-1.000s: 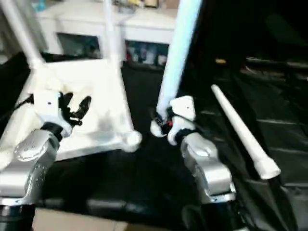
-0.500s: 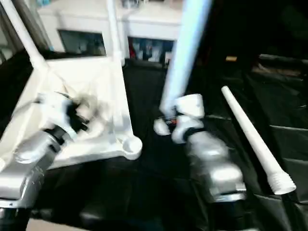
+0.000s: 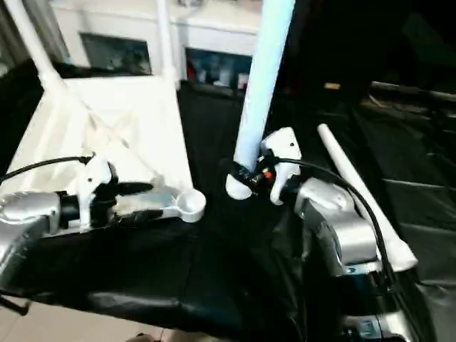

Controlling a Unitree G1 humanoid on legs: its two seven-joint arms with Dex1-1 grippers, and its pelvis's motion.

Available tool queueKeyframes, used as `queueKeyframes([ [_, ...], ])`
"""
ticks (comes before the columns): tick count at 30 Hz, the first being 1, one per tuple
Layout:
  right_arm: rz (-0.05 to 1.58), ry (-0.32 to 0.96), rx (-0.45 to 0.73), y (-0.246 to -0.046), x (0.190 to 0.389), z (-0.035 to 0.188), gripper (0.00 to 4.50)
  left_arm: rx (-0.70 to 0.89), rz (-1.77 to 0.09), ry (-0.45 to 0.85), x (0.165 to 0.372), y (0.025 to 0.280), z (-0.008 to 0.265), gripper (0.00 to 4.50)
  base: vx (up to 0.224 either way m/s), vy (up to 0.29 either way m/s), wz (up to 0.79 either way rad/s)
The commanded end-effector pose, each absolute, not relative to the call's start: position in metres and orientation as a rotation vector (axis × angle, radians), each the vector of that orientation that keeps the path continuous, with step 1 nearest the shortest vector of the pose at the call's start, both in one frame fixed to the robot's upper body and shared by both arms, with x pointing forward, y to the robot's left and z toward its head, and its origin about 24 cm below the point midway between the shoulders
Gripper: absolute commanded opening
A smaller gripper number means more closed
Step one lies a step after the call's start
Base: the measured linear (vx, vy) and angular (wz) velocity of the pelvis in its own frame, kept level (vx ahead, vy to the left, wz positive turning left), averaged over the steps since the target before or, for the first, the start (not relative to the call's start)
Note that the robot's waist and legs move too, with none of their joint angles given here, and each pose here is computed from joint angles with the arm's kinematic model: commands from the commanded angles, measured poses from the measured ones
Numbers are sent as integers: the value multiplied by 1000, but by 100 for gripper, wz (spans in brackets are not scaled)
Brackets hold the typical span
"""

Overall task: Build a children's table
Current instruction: Insert table leg to table base

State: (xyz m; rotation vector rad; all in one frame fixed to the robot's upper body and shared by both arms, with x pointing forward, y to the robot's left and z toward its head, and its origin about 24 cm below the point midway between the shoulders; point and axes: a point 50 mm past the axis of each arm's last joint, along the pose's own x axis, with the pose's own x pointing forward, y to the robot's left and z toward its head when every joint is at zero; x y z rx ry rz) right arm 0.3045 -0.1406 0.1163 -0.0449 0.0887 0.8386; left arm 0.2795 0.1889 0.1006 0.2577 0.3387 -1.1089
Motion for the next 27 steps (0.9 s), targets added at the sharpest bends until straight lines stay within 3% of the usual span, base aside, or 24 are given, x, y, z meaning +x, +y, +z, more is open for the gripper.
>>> queueKeyframes([
  [1,837,63,-64,-147,306,126,186,283,-1153,344,280,186,103,322,0,0,0],
  [6,823,54,-77,-158,306,132,186,466,-1151,321,298,180,99,285,0,0,0],
  [12,862,55,-70,-148,299,129,186,473,-1199,411,297,192,92,236,0,0,0],
  [15,877,66,-45,-142,297,125,186,441,-1196,466,291,203,83,236,0,0,0],
  [27,889,74,-63,-151,296,124,186,467,-1111,425,301,214,76,236,0,0,0],
])
